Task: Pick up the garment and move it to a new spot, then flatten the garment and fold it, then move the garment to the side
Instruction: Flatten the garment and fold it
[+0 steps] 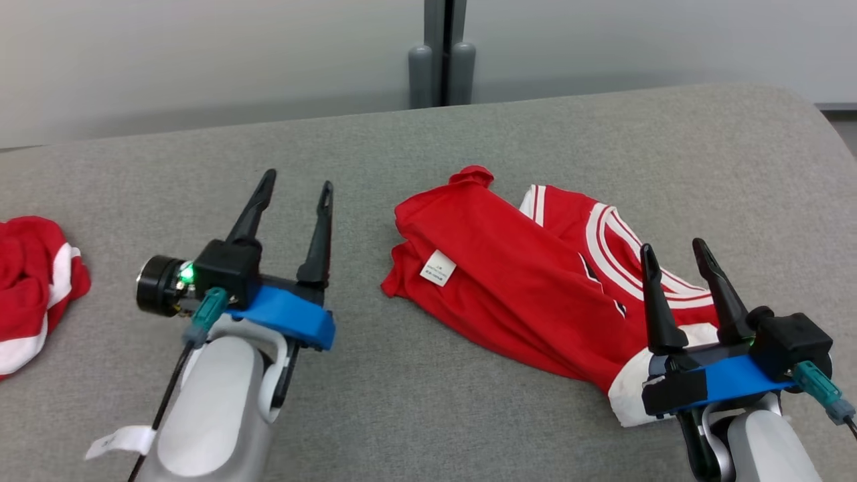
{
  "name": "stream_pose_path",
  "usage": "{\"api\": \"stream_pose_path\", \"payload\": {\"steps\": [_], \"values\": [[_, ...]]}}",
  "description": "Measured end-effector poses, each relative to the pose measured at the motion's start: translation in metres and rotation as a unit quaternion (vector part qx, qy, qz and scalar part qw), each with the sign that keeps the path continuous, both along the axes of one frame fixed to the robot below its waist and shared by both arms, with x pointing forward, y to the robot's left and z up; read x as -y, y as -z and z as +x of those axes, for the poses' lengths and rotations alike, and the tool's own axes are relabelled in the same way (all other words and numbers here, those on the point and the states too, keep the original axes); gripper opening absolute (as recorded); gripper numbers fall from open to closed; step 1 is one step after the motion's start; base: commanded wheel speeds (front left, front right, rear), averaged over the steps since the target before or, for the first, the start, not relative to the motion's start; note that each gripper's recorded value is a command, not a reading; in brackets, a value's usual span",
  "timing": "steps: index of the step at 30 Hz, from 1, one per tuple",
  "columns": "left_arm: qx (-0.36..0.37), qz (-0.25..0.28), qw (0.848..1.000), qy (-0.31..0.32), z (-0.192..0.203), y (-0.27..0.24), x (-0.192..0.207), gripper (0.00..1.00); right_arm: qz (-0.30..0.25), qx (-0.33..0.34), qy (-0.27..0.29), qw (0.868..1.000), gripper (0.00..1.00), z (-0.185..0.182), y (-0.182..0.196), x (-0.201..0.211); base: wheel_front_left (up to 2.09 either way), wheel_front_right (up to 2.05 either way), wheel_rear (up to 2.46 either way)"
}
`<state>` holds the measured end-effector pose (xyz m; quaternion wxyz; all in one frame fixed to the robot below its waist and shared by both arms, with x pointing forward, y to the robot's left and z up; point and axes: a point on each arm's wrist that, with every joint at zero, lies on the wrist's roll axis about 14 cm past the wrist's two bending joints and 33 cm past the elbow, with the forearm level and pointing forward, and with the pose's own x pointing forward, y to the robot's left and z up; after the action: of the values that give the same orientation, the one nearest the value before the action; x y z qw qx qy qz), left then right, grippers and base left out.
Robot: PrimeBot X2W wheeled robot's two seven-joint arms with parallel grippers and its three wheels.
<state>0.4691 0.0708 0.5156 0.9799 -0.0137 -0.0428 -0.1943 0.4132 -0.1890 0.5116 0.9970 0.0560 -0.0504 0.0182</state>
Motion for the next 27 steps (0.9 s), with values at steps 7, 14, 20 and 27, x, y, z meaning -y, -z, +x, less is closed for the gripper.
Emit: {"api": "stream_pose_path", "payload": {"steps": [7,14,20,27], "values": [[-0.064,0.028,0.992,0.101,0.011,0.038,0.059,1.00,-0.002,-0.015,0.031,0.999,1.00,-0.002,0.011,0.022,0.00,0.00,0.00],[-0.144,0.053,0.977,0.147,0.003,0.092,0.081,1.00,-0.005,-0.027,0.058,0.998,1.00,-0.006,0.018,0.041,0.00,0.00,0.00],[-0.190,0.062,0.964,0.177,-0.006,0.120,0.097,1.00,-0.009,-0.030,0.071,0.997,1.00,-0.006,0.020,0.050,0.00,0.00,0.00],[-0.218,0.085,0.954,0.186,0.000,0.138,0.101,1.00,-0.010,-0.038,0.081,0.996,1.00,-0.007,0.025,0.057,0.00,0.00,0.00]]}}
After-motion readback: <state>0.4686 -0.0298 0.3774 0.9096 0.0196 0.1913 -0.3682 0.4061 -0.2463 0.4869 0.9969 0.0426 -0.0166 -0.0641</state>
